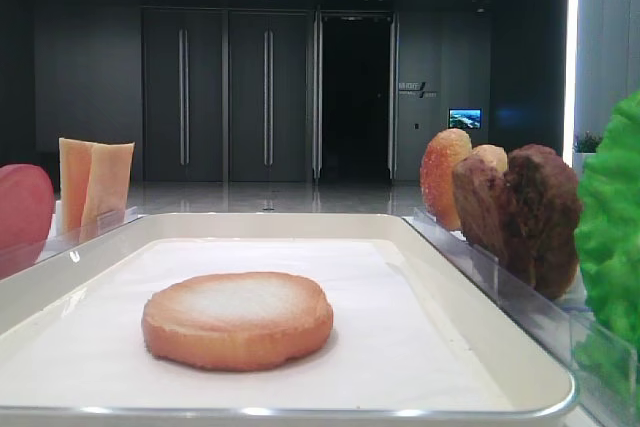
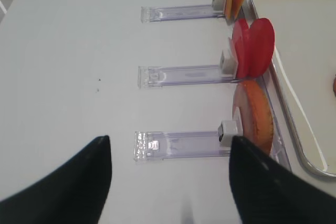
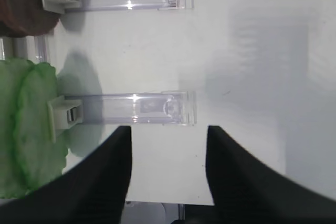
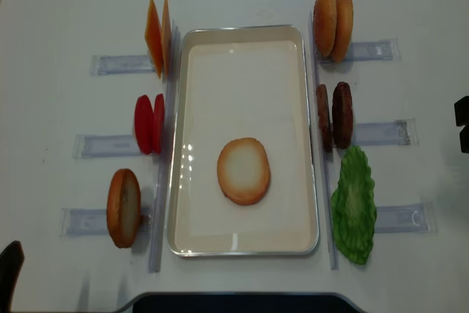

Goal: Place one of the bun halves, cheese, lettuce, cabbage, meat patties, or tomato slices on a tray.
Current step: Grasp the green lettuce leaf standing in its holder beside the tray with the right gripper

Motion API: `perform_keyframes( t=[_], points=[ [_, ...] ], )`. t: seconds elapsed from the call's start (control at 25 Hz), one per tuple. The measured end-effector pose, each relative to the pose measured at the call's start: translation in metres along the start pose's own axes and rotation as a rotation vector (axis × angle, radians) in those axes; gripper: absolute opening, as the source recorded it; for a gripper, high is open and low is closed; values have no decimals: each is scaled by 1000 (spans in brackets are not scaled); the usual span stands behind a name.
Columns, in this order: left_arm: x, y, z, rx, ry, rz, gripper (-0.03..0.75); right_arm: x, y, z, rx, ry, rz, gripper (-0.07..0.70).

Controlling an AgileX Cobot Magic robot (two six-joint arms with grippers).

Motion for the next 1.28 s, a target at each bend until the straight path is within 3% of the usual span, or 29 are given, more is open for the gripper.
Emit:
perform_keyframes(
  t=[0.2,0.52,0.96,1.28],
  points=[
    [0,0,0,0,0,0,534,3,13,1,-15,9,6,344],
    [0,0,0,1,0,0,534,22,58,5,-58,56,-46,344],
    [0,0,0,1,0,0,534,32,95,11,-70,13,-51,344],
    [0,0,0,1,0,0,534,35,108,45,18,122,-92,344]
  ],
)
Point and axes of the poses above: a point on each arm's last joint axis where the gripper is mounted, z pointing out along that axis toward the gripper, y along the wrist's bending axis when the last joint is at zero, x = y × z, the point moved 6 cm from there along z, pointing out along that axis toward the gripper, and after that the axes turned 6 degrees about z, right-handed, at the moved point
